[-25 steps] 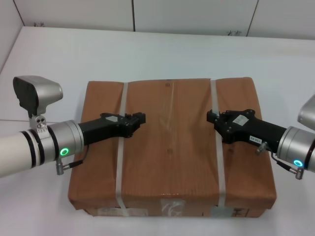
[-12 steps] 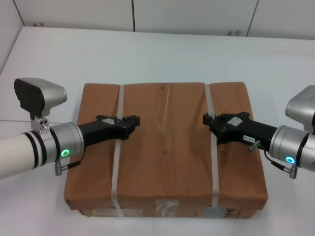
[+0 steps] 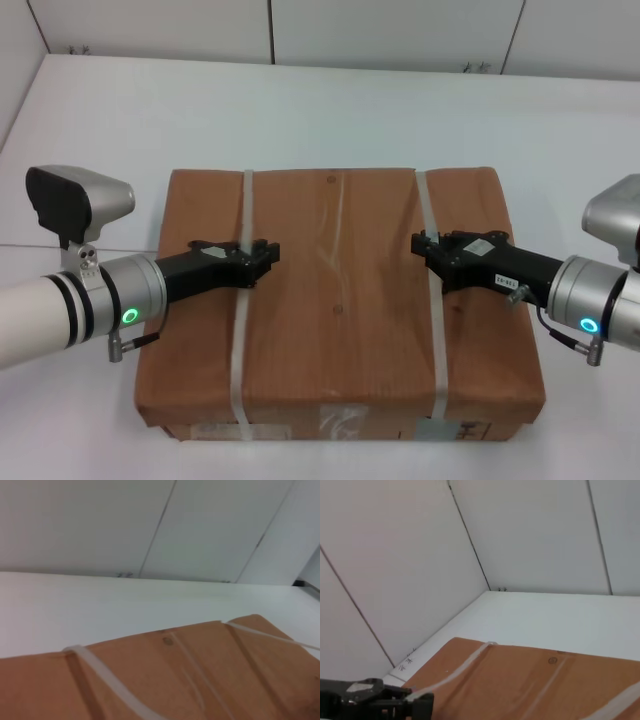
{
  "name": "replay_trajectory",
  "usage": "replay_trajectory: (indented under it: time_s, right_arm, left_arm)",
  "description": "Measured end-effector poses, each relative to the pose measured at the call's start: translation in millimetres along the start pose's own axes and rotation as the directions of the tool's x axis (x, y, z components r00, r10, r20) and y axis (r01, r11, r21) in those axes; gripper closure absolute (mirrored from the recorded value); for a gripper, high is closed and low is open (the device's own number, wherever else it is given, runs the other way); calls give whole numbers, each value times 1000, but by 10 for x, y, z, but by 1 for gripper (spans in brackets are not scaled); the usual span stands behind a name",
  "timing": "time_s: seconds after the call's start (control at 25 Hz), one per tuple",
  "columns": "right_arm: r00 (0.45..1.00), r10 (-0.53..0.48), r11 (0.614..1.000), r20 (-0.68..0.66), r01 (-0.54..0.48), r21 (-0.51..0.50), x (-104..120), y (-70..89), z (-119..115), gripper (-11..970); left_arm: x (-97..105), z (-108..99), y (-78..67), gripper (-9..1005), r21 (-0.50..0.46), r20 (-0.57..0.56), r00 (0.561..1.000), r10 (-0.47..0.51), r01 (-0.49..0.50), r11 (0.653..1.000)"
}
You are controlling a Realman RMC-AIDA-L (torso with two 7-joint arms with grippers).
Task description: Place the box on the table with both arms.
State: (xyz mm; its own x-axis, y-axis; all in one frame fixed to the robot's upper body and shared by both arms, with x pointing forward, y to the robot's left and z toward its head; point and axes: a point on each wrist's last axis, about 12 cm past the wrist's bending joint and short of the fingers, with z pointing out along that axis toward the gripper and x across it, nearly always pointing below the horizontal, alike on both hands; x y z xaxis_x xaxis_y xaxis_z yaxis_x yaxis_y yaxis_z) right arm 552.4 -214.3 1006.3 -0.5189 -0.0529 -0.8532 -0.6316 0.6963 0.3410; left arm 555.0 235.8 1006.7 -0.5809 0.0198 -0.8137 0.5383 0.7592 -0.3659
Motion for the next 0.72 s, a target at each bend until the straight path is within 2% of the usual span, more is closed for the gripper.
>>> replay_trajectory:
  time_s: [0.16, 0.28, 0.48, 0.6, 0.72]
  right_arm:
    - [1000, 23, 1000, 3, -23, 6, 14, 2, -2, 858]
    - [998, 55, 998, 10, -56, 36, 24, -23, 1, 800]
    - [993, 112, 989, 25, -114, 97, 66, -72, -12, 555]
    - [993, 119, 987, 25, -121, 104, 92, -78, -29, 315]
    - [992, 126, 985, 31, -129, 114, 106, -92, -50, 252]
  left_arm:
    - [7, 2, 3, 870, -7, -2, 1000, 21, -21, 1000]
    - [10, 1, -8, 739, 0, 1, 997, 71, -71, 997]
    - [28, 1, -19, 544, -1, 4, 990, 138, -138, 990]
    - [26, -7, -3, 436, -10, 6, 989, 145, -145, 989]
    - [14, -25, 23, 321, -19, 11, 990, 142, -142, 990]
